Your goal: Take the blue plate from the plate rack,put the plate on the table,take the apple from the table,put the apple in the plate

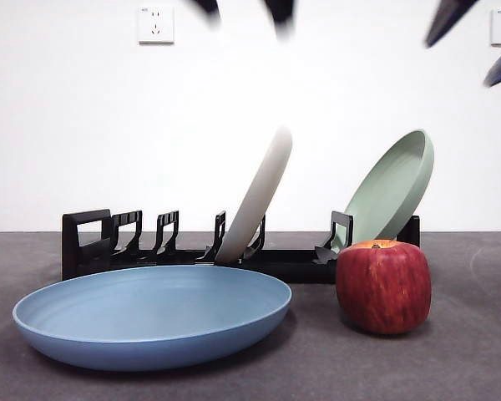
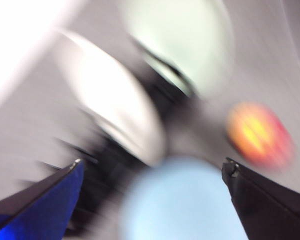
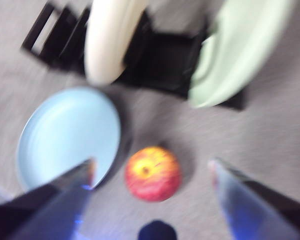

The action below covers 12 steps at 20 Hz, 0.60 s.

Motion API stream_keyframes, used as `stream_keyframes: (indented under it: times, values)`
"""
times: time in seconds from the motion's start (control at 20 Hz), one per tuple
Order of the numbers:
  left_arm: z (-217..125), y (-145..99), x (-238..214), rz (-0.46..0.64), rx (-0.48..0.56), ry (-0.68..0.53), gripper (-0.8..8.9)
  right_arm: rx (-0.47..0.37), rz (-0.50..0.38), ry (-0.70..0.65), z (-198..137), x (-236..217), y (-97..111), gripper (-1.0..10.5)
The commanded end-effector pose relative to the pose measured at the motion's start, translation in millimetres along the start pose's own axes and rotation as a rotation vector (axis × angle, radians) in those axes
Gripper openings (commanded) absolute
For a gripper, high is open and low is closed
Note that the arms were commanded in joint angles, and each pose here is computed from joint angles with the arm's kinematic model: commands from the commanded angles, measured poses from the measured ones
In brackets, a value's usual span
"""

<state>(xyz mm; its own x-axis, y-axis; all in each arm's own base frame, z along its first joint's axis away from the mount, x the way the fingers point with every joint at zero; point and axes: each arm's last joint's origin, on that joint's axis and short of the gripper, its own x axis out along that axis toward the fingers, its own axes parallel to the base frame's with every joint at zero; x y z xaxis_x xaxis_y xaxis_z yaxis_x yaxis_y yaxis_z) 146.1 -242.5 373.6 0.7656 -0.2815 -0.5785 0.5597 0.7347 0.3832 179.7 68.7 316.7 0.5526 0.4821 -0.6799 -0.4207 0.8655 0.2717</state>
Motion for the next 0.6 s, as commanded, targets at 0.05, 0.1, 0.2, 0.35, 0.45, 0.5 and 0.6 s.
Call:
stream_keyframes:
  times: [0.05,0.1,0.2,0.35,0.45,0.5,0.6]
  values:
    - [29.3,37.5,-36.3,0.121,-0.055,-0.11,4.69,-0.049,0.033,0.061,0.6,16.0,9.4,5.5]
    - [40.6,56.9,-53.6,0.178,-0.09,-0.156,4.69,-0.064,0.043,0.096,0.0,25.2,13.5,5.5]
    - [54.8,89.3,-81.1,0.27,-0.155,-0.225,4.69,-0.106,-0.008,0.155,-2.0,43.6,20.8,5.5]
    - [60.4,126.1,-108.1,0.368,-0.236,-0.271,4.69,-0.181,-0.104,0.238,-7.1,73.2,31.7,5.5]
    - [57.2,140.7,-114.3,0.411,-0.257,-0.251,4.69,-0.209,-0.124,0.273,-9.2,92.8,35.6,5.5]
    - [54.4,145.3,-114.1,0.428,-0.257,-0.228,4.69,-0.219,-0.12,0.289,-10.3,103.0,37.2,5.5]
    - [47.4,151.6,-110.2,0.454,-0.245,-0.162,4.69,-0.225,-0.122,0.324,-13.2,122.9,37.1,5.4]
